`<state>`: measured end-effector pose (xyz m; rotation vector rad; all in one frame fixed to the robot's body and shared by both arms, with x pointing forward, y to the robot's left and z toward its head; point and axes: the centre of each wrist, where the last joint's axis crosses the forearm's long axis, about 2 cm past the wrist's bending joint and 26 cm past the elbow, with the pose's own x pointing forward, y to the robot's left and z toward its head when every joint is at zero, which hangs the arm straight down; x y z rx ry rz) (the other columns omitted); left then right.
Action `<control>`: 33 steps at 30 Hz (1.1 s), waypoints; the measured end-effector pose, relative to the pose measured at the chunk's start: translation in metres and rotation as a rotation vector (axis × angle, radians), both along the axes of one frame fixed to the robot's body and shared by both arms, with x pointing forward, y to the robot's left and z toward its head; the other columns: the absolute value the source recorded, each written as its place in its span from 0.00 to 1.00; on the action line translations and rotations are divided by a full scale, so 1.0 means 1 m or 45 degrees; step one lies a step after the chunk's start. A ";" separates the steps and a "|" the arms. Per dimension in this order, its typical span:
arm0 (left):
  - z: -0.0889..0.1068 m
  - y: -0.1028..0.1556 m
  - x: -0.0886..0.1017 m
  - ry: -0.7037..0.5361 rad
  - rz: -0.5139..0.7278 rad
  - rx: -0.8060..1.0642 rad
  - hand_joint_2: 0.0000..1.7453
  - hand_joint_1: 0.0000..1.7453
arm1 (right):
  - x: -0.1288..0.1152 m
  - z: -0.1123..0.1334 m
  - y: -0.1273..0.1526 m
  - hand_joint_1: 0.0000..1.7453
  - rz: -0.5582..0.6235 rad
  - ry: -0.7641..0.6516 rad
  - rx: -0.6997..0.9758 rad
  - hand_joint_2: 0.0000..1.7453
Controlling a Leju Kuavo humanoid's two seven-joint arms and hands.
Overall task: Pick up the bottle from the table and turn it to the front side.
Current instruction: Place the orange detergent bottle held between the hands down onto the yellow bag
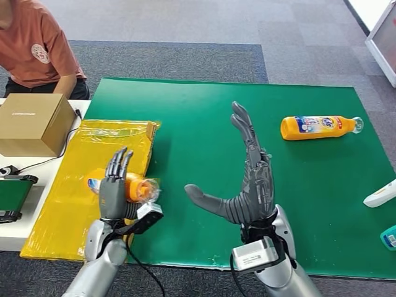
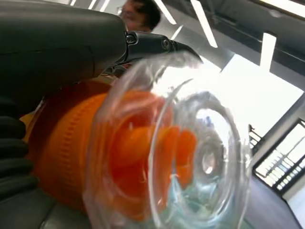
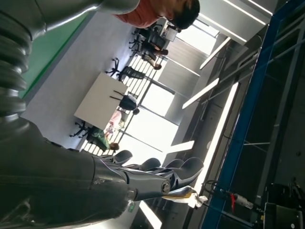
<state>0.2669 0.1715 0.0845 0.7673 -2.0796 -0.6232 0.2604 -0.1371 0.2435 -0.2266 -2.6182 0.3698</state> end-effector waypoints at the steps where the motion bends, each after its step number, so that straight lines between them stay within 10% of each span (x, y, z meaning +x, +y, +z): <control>1: 0.004 -0.001 -0.001 0.011 0.005 -0.074 0.00 0.00 | -0.001 -0.001 0.000 0.00 -0.005 -0.001 -0.004 1.00; 5: 0.021 -0.006 -0.007 0.059 -0.047 -0.359 1.00 0.00 | -0.005 -0.003 -0.002 0.00 -0.023 -0.004 -0.014 1.00; 12: 0.052 -0.004 -0.014 0.147 -0.214 -0.647 1.00 0.00 | -0.011 -0.007 -0.005 0.00 -0.050 -0.011 -0.011 1.00; 17: 0.050 -0.001 -0.009 0.389 -0.209 -0.327 1.00 0.07 | -0.013 -0.005 -0.007 0.00 -0.056 -0.034 -0.014 1.00; 21: 0.039 -0.004 0.002 0.454 -0.088 0.150 1.00 1.00 | -0.013 0.000 -0.010 0.00 -0.046 -0.051 -0.029 1.00; 33: 0.008 -0.011 0.028 0.469 0.007 0.812 1.00 1.00 | -0.015 0.011 -0.013 0.00 -0.015 -0.082 -0.036 1.00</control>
